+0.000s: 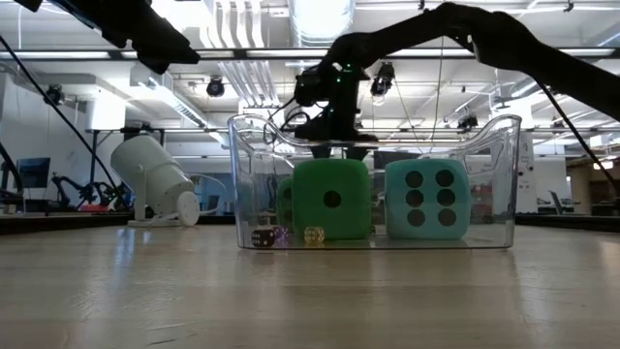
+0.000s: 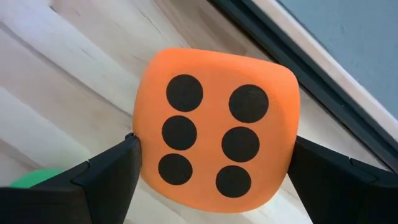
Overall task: Pick & Place Dice
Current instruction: Put the large orange die into the transparent bin
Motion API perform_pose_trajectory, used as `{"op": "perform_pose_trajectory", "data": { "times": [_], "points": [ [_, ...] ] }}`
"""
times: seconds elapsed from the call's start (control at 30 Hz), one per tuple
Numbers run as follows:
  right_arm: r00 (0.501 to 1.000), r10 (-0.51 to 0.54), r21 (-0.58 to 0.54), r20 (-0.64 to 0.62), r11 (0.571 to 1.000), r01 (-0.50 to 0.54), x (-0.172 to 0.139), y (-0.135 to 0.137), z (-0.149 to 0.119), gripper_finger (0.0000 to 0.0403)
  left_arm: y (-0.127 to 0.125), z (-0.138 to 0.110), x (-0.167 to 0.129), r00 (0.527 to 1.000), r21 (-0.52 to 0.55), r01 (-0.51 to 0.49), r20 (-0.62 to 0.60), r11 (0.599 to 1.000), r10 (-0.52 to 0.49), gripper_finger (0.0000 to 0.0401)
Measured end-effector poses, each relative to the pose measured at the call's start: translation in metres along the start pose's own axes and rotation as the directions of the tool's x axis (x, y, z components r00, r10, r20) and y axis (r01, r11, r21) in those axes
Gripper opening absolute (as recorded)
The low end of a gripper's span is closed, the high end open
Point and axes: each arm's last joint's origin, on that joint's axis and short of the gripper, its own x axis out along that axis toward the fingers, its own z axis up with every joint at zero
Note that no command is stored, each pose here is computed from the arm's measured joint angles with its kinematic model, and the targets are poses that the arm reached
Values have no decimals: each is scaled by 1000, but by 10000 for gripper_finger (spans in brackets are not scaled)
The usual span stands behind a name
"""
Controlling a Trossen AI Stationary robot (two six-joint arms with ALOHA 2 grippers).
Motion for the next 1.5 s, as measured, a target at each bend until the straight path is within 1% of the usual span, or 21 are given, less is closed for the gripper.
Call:
{"op": "perform_pose_trajectory", "data": {
  "times": [0.23,0.37,0.57,0.7,0.9,1.13,1.2,1.27,1.4,1.5],
  "points": [
    [998,21,-3,54,1000,-21,-30,-2,-3,359,0,0,0,1000,0,0,0,1000,0,171],
    [996,34,-33,80,999,-32,-48,1,-8,359,0,0,0,1000,0,0,0,1000,0,171],
    [993,54,-86,107,995,-45,-82,3,-21,359,0,0,0,1000,-1,0,1,1000,0,171],
    [991,71,-141,110,988,-55,-107,8,-35,359,0,0,0,1000,-1,0,1,1000,0,171],
    [991,91,-216,102,974,-68,-135,15,-56,359,0,0,0,1000,-1,0,3,1000,0,171],
    [989,125,-301,82,949,-95,-168,26,-85,359,0,0,0,1000,-2,-1,5,1000,1,171],
    [989,129,-330,72,939,-98,-175,31,-94,359,0,0,0,1000,-2,-1,5,1000,1,171],
    [984,150,-372,91,922,-106,-184,37,-102,359,0,0,0,1000,-2,-1,5,1000,1,171],
    [978,185,-484,97,867,-116,-196,53,-120,359,0,1,0,1000,-2,-1,9,1000,1,171],
    [974,205,-538,91,834,-125,-201,65,-131,359,0,1,0,1000,-3,0,10,1000,0,171]
  ]
}}
